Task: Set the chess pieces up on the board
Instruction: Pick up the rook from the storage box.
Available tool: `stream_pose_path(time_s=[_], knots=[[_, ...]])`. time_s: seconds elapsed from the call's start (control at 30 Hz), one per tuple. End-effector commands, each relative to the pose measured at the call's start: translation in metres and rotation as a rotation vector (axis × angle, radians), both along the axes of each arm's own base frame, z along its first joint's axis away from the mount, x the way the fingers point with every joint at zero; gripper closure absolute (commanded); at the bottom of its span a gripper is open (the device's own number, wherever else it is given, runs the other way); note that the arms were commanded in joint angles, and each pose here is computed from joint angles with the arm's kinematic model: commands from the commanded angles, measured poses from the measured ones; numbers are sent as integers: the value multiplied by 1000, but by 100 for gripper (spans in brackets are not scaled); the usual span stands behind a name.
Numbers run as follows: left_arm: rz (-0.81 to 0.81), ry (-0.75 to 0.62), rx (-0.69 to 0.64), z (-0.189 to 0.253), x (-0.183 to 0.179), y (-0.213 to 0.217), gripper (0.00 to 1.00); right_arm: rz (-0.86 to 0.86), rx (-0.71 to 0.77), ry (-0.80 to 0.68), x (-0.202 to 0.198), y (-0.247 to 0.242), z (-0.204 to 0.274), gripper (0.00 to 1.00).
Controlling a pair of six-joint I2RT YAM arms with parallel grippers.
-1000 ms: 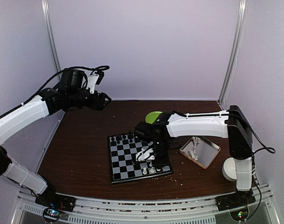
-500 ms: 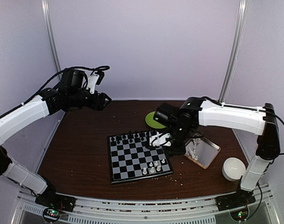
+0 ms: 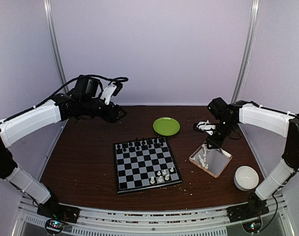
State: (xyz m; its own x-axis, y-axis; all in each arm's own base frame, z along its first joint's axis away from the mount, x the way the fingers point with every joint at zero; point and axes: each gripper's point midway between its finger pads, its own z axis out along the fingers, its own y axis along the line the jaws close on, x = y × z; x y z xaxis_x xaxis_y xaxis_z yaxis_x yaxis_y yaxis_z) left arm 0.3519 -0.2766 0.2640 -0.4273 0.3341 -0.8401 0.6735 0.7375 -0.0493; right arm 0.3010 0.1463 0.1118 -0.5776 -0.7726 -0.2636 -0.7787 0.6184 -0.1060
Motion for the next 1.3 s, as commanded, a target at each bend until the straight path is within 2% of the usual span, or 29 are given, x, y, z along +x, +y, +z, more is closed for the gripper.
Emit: stream_pose_path(time_s=[0.0, 0.3, 0.5, 0.93, 1.03, 1.27], knots=[[-59, -52, -23, 19, -4, -14, 43, -85, -28, -28, 27, -9, -17, 76], [-69, -66, -10, 21, -8, -16, 43, -146, -145, -49, 61, -25, -30, 73], [-77, -79, -10, 25, -12, -18, 43, -195, -155, -50, 76, -34, -35, 72], [-66, -66, 17, 16, -7, -18, 43, -225, -136, 80, 72, -42, -72, 75], [-62, -66, 22, 14, -7, -17, 43, -230, -124, 98, 72, -43, -78, 77], [-68, -64, 22, 14, -7, -19, 43, -232, -104, 122, 69, -41, -79, 90]])
